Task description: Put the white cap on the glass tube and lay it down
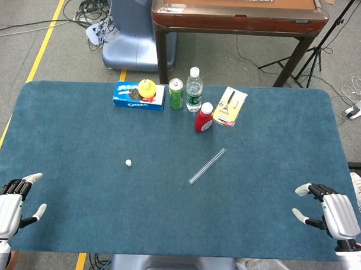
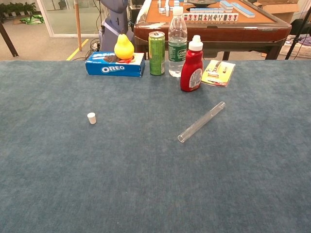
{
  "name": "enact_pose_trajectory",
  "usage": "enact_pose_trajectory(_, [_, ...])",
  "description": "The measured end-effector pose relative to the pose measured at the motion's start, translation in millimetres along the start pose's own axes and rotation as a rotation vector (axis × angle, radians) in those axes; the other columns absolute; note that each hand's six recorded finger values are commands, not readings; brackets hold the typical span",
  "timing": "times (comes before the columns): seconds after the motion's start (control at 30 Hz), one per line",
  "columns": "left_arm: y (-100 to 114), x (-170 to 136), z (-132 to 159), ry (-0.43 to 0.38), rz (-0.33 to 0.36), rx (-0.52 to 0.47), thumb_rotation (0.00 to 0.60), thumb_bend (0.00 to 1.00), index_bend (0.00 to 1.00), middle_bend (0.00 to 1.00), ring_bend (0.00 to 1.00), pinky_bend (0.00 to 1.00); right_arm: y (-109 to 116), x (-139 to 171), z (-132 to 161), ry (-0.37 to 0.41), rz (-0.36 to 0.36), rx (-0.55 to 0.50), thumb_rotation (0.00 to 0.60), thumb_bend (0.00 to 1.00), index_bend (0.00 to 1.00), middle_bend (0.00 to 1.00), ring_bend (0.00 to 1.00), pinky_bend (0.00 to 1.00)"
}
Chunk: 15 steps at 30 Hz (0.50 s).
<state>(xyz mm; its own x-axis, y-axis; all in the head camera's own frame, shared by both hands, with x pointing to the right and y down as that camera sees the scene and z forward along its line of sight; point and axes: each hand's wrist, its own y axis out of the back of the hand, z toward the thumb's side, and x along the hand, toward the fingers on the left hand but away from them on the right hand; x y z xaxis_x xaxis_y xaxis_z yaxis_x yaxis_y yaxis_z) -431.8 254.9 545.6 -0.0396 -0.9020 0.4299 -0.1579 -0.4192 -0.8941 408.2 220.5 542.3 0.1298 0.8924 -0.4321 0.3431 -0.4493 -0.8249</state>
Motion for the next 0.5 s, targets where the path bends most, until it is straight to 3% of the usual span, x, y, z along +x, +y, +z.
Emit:
enact_pose_trajectory(0.23, [-3,-1,2,-0.005,-0.008,-0.001,0.600,0.25,0.19,0.22,0.23,0.16,-3,-12,8,0.038,0.042,0.011,0.600,0.18,0.46,0.54,0.48,0.68])
enact_pose_trajectory(0.3, [-4,-2,2,-0.003,-0.008,-0.004,0.600,0.25,0.19,0.22,0.23,0.16,-3,-20,14,0.063,0.053,0.020,0.600,0.18,0.46,0.58,0.56,0.76])
enact_pose_trajectory(0.4, [-6,-2,1,-0.004,-0.012,-0.001,0.600,0.25,0.19,0.22,0.23,0.16,-4,-35,24,0.105,0.068,0.048,0.600,0.19,0.46,0.69,0.76,0.95])
enact_pose_trajectory(0.5, [-5,-1,3,-0.015,-0.014,0.005,0.600,0.25,0.19,0.22,0.23,0.16,-8,-50,35,0.148,0.093,0.084,0.600,0.19,0.46,0.83,0.93,1.00])
